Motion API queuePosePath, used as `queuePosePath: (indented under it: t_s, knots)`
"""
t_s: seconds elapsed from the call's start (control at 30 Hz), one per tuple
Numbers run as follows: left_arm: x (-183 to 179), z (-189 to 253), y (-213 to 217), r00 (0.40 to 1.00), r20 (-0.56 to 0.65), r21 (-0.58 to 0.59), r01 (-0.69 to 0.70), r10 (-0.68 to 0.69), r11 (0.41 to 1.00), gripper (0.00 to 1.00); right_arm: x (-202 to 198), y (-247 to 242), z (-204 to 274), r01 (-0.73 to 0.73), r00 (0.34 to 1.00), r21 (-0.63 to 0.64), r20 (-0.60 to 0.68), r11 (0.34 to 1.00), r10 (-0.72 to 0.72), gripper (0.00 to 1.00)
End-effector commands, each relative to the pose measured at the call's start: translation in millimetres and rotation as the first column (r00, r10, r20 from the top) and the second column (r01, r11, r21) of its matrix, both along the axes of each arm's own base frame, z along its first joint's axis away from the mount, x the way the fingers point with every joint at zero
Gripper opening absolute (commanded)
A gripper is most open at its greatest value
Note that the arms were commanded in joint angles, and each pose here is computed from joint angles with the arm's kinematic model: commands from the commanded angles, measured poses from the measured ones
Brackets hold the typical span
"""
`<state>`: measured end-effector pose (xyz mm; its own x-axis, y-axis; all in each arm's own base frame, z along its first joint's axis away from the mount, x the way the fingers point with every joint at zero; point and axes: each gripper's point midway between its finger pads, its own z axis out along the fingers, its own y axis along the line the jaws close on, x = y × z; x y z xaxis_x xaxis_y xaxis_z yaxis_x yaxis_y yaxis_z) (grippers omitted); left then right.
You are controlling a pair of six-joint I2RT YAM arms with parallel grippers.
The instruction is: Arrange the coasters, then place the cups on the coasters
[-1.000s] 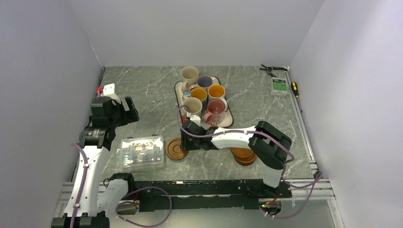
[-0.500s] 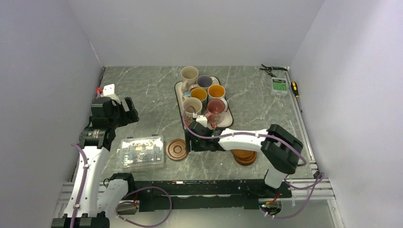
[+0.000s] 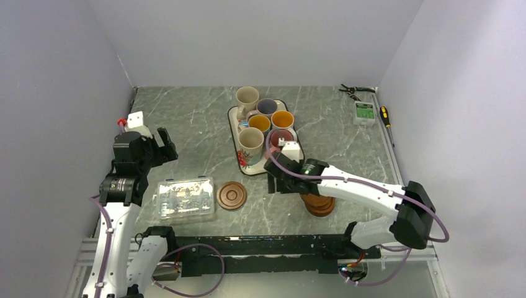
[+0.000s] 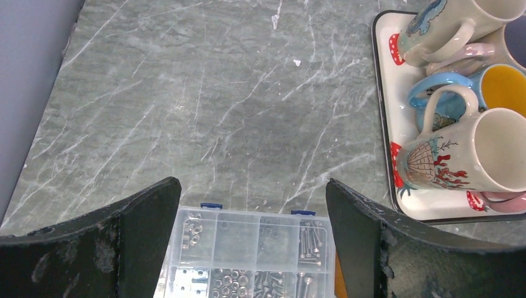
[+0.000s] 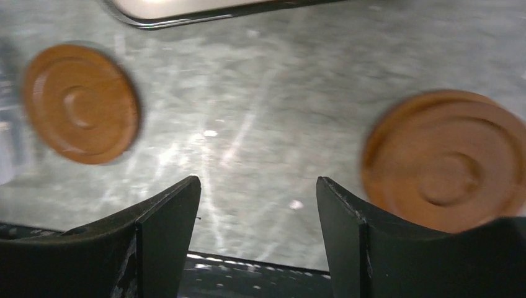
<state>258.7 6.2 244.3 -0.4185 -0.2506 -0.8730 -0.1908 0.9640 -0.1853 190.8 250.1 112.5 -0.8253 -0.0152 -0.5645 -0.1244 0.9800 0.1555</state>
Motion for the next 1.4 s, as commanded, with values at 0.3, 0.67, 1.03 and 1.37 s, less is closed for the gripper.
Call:
queuePosePath:
  t_s: [0.3, 0.67, 1.03, 1.37]
  knots:
    - [7, 9, 0, 1.000, 0.031, 0.001, -0.004, 0.004, 1.000, 0.94, -9, -137, -8, 0.302, 0.943, -0.277, -0.055, 0.912, -0.328, 0.74]
    - [8, 7, 1, 1.000, 0.024, 0.002, -0.005, 0.005, 1.000, 0.94, -2, -113, -20, 0.225, 0.963, -0.251, -0.088, 0.941, -0.254, 0.67]
    - [8, 8, 0, 1.000, 0.025, 0.001, -0.004, 0.004, 1.000, 0.94, 2, -100, -32, 0.190, 0.968, -0.253, -0.113, 0.949, -0.224, 0.69]
    - [8, 8, 0, 1.000, 0.026, 0.002, -0.002, 0.002, 1.000, 0.94, 1, -100, -48, 0.183, 0.964, -0.303, -0.129, 0.935, -0.231, 0.65]
